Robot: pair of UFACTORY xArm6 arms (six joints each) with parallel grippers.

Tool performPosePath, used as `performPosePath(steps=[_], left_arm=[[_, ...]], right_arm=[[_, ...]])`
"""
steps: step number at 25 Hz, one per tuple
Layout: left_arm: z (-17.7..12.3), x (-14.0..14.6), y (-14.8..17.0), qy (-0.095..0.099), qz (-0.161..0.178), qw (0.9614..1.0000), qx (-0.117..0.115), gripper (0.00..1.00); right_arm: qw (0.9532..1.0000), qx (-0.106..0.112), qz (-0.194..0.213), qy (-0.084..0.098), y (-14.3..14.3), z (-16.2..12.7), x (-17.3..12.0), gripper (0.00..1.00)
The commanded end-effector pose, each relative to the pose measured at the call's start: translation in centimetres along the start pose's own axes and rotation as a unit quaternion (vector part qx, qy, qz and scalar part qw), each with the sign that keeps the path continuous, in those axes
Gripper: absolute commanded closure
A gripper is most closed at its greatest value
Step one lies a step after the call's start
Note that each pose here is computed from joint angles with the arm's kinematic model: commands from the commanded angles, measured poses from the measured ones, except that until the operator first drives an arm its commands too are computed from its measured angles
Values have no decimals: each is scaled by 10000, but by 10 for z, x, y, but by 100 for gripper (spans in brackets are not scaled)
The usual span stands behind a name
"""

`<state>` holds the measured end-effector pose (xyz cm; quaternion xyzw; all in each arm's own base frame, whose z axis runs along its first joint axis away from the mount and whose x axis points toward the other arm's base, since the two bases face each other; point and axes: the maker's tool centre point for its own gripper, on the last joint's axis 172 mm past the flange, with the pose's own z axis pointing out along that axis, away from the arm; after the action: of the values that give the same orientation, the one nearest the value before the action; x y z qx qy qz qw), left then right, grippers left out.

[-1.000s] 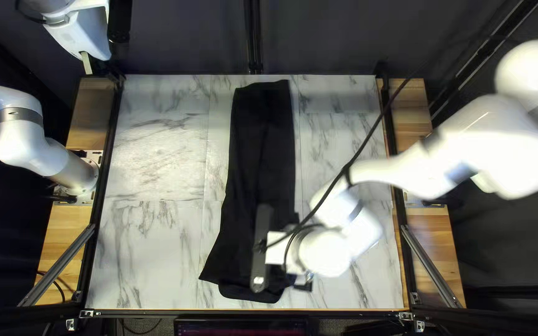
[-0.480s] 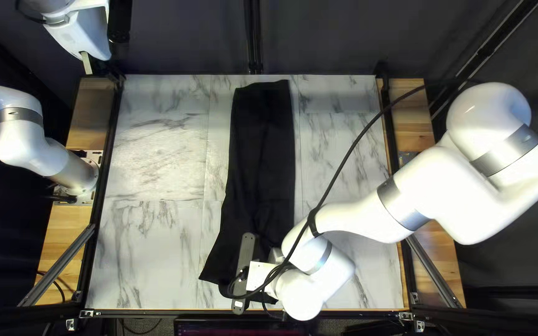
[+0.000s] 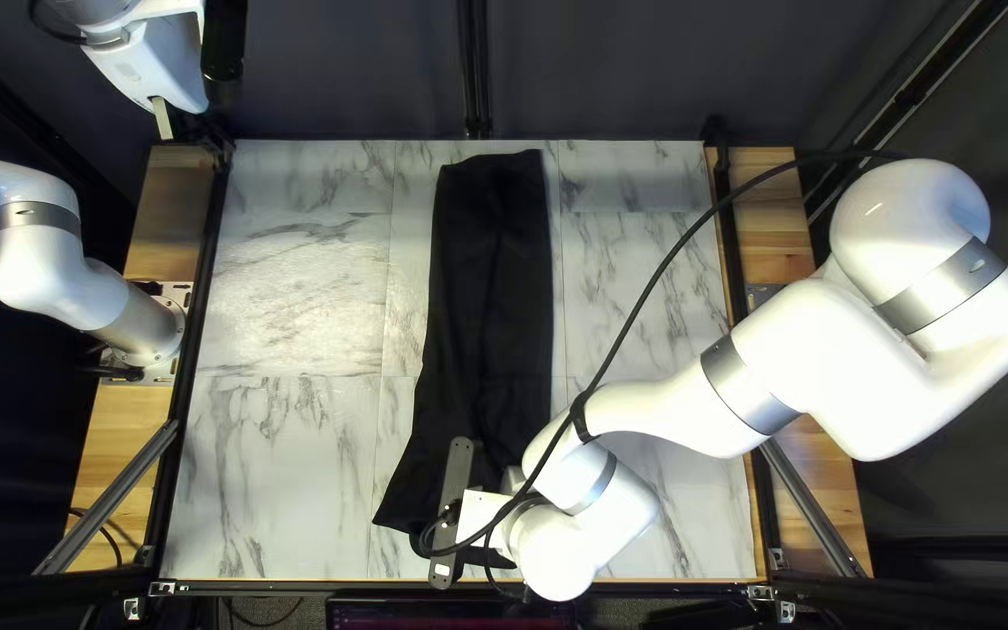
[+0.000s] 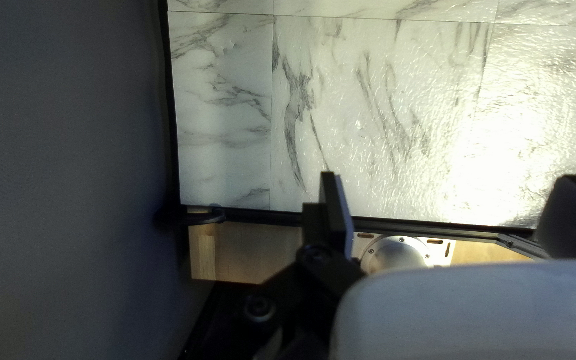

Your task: Fold t-shirt

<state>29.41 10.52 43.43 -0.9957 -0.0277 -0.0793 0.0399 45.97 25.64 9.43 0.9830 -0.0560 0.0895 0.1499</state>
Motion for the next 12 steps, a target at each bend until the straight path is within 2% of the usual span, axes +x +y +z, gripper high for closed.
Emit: performPosePath(steps=[1, 6, 12], left_arm=[[0, 0, 0, 0, 0, 10000, 0, 0], [0, 0, 0, 0, 0, 10000, 0, 0], [0, 0, 0, 0, 0, 10000, 0, 0]], right_arm=[[9998, -192, 3, -24, 21, -26, -10, 100], [9992, -390, -30, -40, 29, -48, -9, 100], [9986, -515, -55, -69, 31, -56, -10, 100]])
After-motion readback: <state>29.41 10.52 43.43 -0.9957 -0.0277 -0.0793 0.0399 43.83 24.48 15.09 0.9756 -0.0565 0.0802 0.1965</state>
